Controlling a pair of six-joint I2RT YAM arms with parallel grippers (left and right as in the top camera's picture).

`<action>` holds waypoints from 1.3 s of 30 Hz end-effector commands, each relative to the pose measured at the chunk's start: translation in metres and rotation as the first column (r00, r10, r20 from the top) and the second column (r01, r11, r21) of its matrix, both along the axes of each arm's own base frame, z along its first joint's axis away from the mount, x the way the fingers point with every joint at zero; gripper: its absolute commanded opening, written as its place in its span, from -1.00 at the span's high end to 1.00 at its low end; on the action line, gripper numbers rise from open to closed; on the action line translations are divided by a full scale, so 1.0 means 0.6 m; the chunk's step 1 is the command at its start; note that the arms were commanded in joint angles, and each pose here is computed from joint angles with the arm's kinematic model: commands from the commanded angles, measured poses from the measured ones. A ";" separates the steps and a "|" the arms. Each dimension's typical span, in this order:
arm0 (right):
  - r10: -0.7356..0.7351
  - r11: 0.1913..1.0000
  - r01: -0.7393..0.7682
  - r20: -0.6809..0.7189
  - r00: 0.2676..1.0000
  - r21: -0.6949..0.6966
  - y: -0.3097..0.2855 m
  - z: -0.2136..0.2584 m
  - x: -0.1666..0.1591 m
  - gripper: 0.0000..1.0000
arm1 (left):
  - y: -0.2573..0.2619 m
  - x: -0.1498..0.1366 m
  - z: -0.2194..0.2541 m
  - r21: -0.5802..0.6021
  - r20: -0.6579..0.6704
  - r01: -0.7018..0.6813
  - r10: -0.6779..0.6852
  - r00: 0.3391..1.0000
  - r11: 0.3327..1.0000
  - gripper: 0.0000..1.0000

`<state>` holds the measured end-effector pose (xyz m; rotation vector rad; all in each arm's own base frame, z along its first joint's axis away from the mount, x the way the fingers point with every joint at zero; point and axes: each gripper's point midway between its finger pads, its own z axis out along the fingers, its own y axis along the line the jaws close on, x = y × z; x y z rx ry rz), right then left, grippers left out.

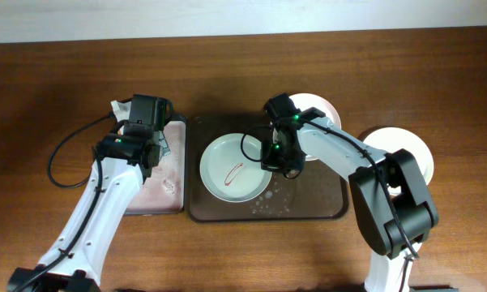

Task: Clean dirty plates on tray and stack at the side
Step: 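Pick up the green sponge from the left tray with the left gripper, then scrub the pale green plate's red streak with the sponge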

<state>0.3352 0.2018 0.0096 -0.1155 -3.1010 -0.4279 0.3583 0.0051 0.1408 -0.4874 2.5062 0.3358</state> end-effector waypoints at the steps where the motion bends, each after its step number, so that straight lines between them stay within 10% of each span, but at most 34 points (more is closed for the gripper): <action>1: -0.001 1.000 0.001 -0.001 1.000 -0.018 -0.002 -0.003 -0.003 0.92 | -0.005 -0.002 -0.003 -0.022 0.006 0.002 -0.002 1.000 1.000 1.00; 13: -0.001 1.000 0.001 -0.002 1.000 -0.018 -0.002 -0.003 -0.004 0.92 | -0.100 0.001 -0.144 -0.246 -0.220 0.275 -0.330 0.918 0.929 1.00; 23: -0.001 1.000 0.001 -0.002 1.000 -0.019 -0.003 -0.003 -0.004 0.92 | -0.225 0.034 -0.053 -0.526 0.034 0.483 -0.550 0.834 0.700 1.00; 39: -0.004 1.000 0.004 -0.001 1.000 -0.018 -0.003 -0.003 -0.003 0.92 | -0.365 -0.016 -0.155 -0.708 -0.130 0.288 -0.520 0.844 0.645 1.00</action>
